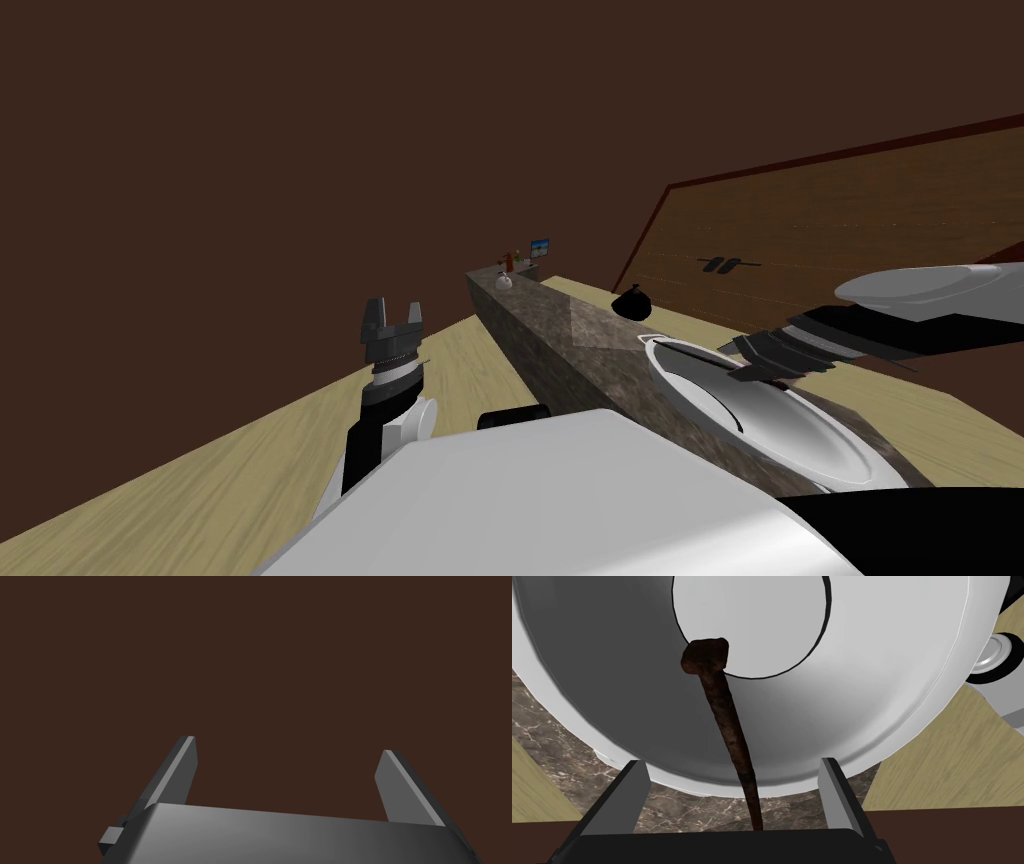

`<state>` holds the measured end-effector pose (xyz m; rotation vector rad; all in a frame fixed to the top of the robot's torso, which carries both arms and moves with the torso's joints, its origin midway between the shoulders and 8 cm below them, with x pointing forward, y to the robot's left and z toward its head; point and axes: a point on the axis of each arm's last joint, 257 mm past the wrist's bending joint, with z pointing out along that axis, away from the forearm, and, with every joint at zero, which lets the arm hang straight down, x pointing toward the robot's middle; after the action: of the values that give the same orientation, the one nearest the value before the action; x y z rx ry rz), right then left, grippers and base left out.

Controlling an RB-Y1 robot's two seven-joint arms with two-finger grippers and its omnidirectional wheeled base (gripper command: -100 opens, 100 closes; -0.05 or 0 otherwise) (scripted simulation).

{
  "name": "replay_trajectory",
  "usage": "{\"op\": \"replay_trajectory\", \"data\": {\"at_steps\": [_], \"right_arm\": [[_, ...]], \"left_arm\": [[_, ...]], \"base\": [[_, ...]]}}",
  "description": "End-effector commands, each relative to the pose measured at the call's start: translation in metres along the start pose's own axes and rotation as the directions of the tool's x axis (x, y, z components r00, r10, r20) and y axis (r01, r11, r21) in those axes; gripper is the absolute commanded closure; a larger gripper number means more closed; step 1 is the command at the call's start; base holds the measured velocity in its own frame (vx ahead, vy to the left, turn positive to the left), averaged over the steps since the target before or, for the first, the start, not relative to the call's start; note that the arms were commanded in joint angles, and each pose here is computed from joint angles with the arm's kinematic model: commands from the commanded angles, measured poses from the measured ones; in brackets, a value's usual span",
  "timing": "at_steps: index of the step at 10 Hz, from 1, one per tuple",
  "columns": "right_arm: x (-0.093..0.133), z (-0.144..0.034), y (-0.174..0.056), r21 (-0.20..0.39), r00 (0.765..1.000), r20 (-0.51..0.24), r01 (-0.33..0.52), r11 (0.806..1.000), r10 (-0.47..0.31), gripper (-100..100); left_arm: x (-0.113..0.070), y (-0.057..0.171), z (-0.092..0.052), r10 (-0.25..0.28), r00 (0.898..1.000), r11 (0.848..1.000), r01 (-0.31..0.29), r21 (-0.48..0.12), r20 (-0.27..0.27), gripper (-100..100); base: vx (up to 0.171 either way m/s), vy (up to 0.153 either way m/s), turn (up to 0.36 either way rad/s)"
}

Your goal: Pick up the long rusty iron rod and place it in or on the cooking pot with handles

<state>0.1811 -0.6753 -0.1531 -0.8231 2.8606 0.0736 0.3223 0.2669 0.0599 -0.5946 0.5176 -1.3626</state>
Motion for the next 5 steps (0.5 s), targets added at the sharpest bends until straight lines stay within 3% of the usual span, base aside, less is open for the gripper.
{"op": "replay_trajectory", "data": {"at_steps": [1, 2, 3, 4, 5], "right_arm": [[0.000, 0.000, 0.000, 0.000, 1.000, 0.000, 0.000, 1.000, 0.000, -100], [0.000, 0.000, 0.000, 0.000, 1.000, 0.000, 0.000, 1.000, 0.000, -100], [0.000, 0.000, 0.000, 0.000, 1.000, 0.000, 0.000, 1.000, 0.000, 0], [-0.008, -0.015, 0.001, -0.001, 1.000, 0.001, 0.007, 1.000, -0.007, -100], [-0.010, -0.020, 0.002, -0.001, 1.000, 0.002, 0.009, 1.000, -0.009, -100]], "left_arm": [[0.000, 0.000, 0.000, 0.000, 1.000, 1.000, 0.000, 0.000, 0.000, 0], [0.000, 0.000, 0.000, 0.000, 1.000, 1.000, 0.000, 0.000, 0.000, 0], [0.000, 0.000, 0.000, 0.000, 1.000, 1.000, 0.000, 0.000, 0.000, 0], [0.000, 0.000, 0.000, 0.000, 1.000, 1.000, 0.000, 0.000, 0.000, 0], [0.000, 0.000, 0.000, 0.000, 1.000, 1.000, 0.000, 0.000, 0.000, 0]], "base": [[0.000, 0.000, 0.000], [0.000, 0.000, 0.000], [0.000, 0.000, 0.000], [0.002, -0.008, -0.034], [0.000, 0.000, 0.000]]}}
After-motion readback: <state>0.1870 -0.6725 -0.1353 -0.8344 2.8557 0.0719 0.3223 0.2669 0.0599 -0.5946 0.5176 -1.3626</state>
